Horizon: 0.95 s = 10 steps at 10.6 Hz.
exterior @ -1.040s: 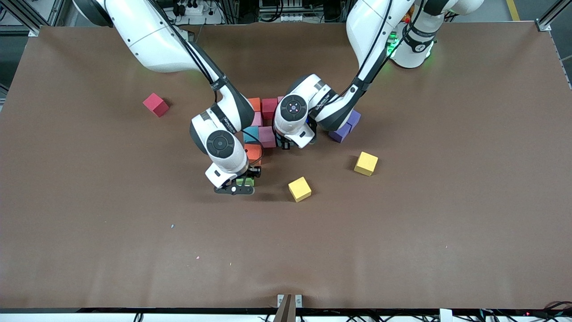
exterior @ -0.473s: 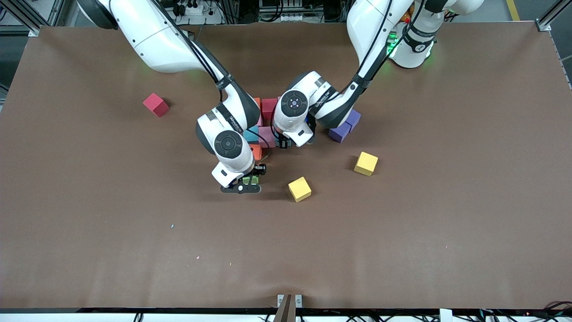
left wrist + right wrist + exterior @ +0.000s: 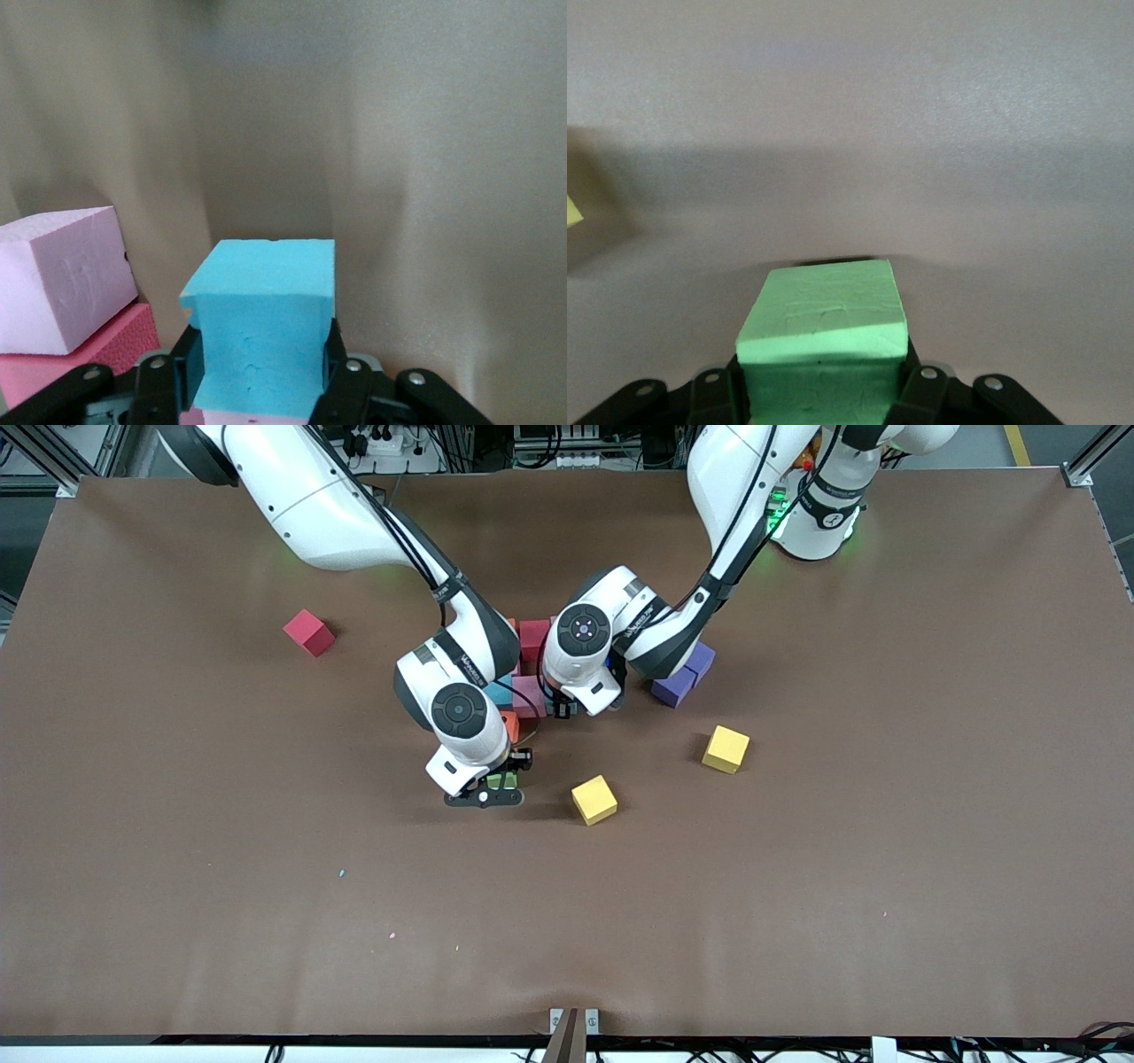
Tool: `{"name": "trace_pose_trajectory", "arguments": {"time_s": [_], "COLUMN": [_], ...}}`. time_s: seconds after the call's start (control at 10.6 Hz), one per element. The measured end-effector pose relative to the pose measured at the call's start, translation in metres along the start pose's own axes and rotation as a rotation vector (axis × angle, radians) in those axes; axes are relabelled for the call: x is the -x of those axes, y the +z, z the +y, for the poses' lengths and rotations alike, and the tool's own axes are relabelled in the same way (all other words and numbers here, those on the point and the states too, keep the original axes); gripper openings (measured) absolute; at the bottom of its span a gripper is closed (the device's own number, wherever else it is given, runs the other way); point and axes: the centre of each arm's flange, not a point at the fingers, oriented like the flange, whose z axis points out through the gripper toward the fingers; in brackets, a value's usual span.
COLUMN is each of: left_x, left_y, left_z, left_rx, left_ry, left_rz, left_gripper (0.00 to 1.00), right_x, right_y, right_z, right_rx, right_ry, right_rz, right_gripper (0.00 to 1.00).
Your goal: Arrange 11 blocks into digit 3
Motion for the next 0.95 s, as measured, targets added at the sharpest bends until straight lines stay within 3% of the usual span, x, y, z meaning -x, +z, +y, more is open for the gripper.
{"name": "trace_pose_trajectory", "arguments": {"time_s": [0.47, 0.57, 0.76, 0.85, 0.95], "left_x": [0.000, 0.000, 0.000, 0.000, 0.001], "left_y": [0.003, 0.003, 0.002, 0.002, 0.002], "left_z": [-0.001, -0.001, -0.001, -0.001, -0.001], "left_rx": [0.007, 0.008, 0.010, 0.011, 0.012], "left_ry": [0.001, 0.002, 0.004, 0.006, 0.007], "left_rz": [-0.005, -0.005, -0.006, -0.007, -0.008], "left_gripper": [0.55, 0.61, 0.90, 0.99, 0.99], "right_x": [0.004, 0.005, 0.008, 0.008, 0.009], "right_y": [0.006, 0.009, 0.014, 0.014, 0.014], "right_z": [-0.003, -0.003, -0.001, 0.000, 0.000], "right_rx": [0.009, 0.014, 0.032, 0.037, 0.039], "right_ry": [-0.007, -0.007, -0.007, -0.007, -0.007], "right_rz": [-0.014, -0.022, -0.048, -0.055, -0.058], "right_gripper": [0.60, 0.60, 0.60, 0.60, 0.60]}}
